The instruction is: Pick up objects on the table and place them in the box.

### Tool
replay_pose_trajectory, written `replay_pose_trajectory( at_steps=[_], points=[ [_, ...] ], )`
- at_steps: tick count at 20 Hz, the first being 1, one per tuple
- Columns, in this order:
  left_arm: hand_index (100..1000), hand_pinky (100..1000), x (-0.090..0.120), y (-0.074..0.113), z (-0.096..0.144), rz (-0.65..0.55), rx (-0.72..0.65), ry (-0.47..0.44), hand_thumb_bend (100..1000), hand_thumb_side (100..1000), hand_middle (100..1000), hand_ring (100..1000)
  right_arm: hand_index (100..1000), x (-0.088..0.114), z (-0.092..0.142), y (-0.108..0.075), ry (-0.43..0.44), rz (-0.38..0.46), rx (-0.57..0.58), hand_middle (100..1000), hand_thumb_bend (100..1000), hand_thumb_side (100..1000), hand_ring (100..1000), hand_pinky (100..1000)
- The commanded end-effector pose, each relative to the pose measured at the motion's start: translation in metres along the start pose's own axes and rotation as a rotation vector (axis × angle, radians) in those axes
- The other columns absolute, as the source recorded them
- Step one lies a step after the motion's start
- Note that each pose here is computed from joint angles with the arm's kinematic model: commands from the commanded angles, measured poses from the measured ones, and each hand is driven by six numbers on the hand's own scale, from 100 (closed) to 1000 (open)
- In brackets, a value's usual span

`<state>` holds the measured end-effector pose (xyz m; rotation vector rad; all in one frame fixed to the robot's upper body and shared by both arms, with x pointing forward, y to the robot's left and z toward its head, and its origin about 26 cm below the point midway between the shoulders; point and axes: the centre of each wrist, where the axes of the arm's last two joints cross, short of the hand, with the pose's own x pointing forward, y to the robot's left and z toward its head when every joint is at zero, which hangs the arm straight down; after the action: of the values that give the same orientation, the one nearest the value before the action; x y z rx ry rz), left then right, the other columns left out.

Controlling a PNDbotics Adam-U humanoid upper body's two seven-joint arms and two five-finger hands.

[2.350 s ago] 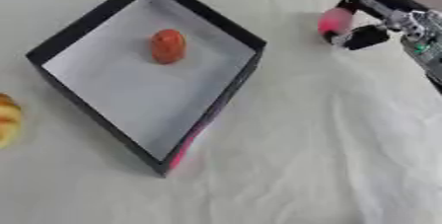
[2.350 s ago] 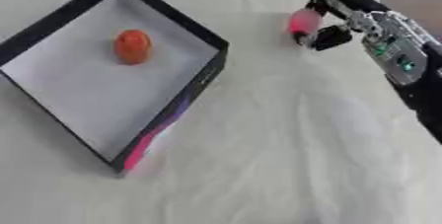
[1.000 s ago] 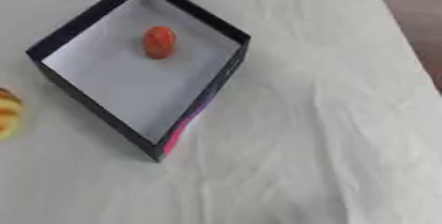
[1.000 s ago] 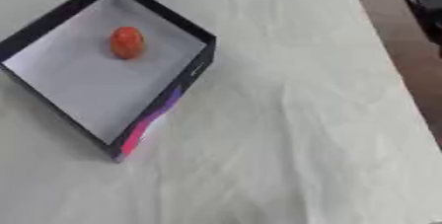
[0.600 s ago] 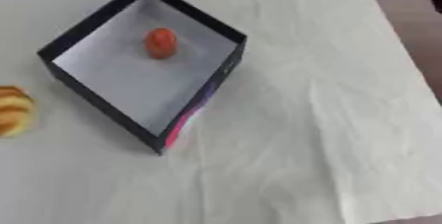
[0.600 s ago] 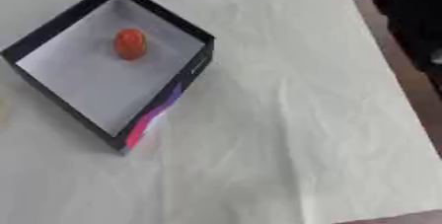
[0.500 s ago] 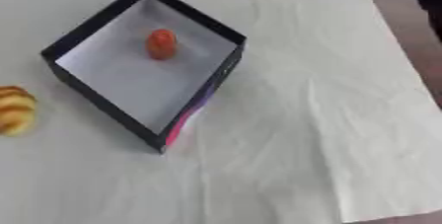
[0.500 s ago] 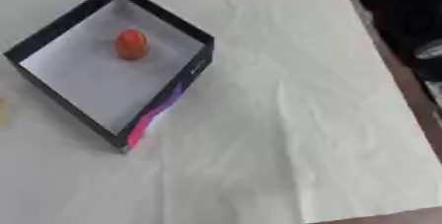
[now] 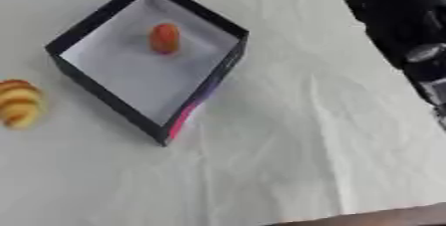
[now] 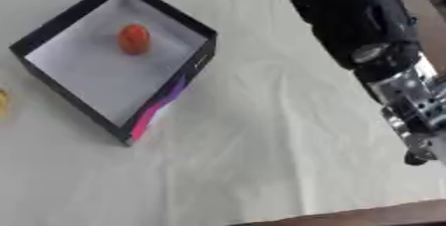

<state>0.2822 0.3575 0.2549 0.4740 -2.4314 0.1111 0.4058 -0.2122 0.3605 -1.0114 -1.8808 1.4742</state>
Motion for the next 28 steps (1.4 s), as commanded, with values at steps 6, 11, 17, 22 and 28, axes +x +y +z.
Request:
replay_pose_trajectory(
  at_steps=[6, 11, 17, 22, 28],
  points=[
    [824, 897, 0.011, 0.012, -0.006, -0.071, -0.03, -0.053, 133, 713, 928, 918, 690, 0.015, -0.017, 0.016, -0.013, -0.011, 0.018, 529, 262, 304, 704, 831],
    [824, 898, 0.01, 0.012, -0.006, -0.072, -0.033, -0.05, 132, 716, 929, 919, 690, 0.014, -0.018, 0.043, 0.004, -0.045, 0.08, 529, 229, 311, 704, 828],
    [823, 898, 0.009, 0.008, -0.005, -0.059, -0.037, -0.044, 134, 722, 931, 920, 691, 0.01, -0.019, 0.08, 0.046, -0.089, 0.16, 529, 190, 305, 705, 827],
    [822, 898, 0.009, 0.004, -0.006, -0.044, -0.048, -0.041, 135, 724, 930, 919, 692, 0.011, -0.021, 0.106, 0.055, -0.113, 0.213, 531, 179, 305, 707, 828],
    [822, 898, 0.009, 0.001, -0.006, -0.032, -0.06, -0.034, 136, 728, 930, 920, 730, 0.013, -0.02, 0.136, 0.063, -0.102, 0.294, 577, 216, 345, 748, 843]
  ],
)
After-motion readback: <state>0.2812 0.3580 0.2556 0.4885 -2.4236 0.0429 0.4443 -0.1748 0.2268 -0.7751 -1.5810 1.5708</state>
